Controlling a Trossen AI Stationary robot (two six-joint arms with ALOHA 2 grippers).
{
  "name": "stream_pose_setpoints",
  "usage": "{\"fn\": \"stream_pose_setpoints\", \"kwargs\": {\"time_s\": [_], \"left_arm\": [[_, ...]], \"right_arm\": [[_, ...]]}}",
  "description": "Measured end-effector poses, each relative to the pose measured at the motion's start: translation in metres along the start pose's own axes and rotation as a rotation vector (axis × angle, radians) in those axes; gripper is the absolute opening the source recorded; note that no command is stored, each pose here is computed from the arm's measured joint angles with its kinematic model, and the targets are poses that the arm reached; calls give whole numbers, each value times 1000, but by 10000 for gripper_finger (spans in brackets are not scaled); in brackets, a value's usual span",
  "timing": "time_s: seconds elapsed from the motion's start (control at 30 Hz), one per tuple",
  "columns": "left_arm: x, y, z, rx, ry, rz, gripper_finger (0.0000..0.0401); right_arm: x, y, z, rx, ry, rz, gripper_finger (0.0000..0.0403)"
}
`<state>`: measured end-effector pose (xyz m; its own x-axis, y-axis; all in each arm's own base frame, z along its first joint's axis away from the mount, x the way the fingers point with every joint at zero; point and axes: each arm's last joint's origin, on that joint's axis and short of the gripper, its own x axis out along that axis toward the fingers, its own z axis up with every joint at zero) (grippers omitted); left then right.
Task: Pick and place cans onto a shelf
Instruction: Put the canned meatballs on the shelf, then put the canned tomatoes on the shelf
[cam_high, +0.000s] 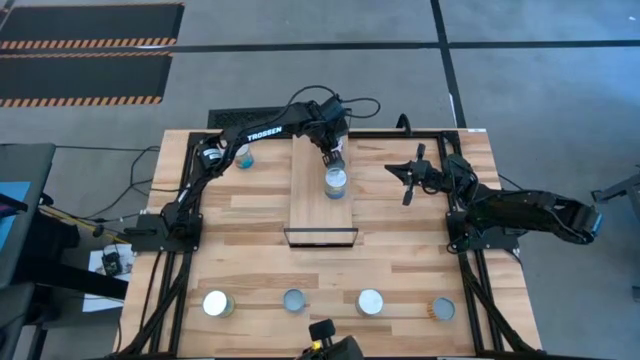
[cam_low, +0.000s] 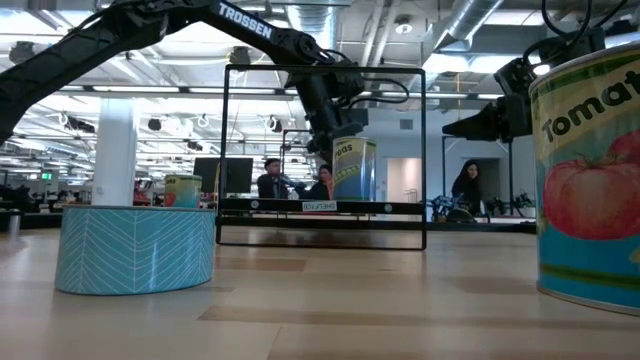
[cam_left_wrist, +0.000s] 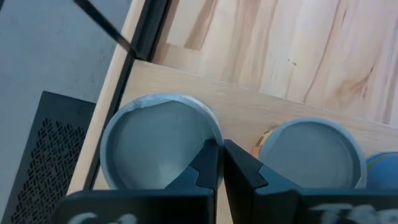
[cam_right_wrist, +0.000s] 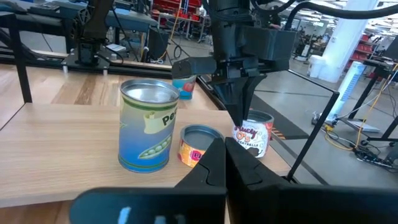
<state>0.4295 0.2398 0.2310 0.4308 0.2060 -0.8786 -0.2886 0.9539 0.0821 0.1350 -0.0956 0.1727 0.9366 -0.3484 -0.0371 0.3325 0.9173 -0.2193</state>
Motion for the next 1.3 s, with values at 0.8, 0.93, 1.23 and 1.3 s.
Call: {"fn": "stream_pose_setpoints", "kwargs": {"time_s": [0.8, 0.93, 1.23, 1.3], "left_arm": [[-1, -3, 4, 1, -20, 14, 4], [0, -3, 4, 1, -19, 12, 31], [-2, -3, 3, 9, -16, 11, 78], [-8, -3, 5, 14, -27, 14, 80]], "right_arm": [[0, 0, 0, -4, 0, 0, 8], [0, 0, 0, -4, 0, -1, 8], [0, 0, 0, -4, 0, -1, 8], [0, 0, 0, -4, 1, 0, 8]]}}
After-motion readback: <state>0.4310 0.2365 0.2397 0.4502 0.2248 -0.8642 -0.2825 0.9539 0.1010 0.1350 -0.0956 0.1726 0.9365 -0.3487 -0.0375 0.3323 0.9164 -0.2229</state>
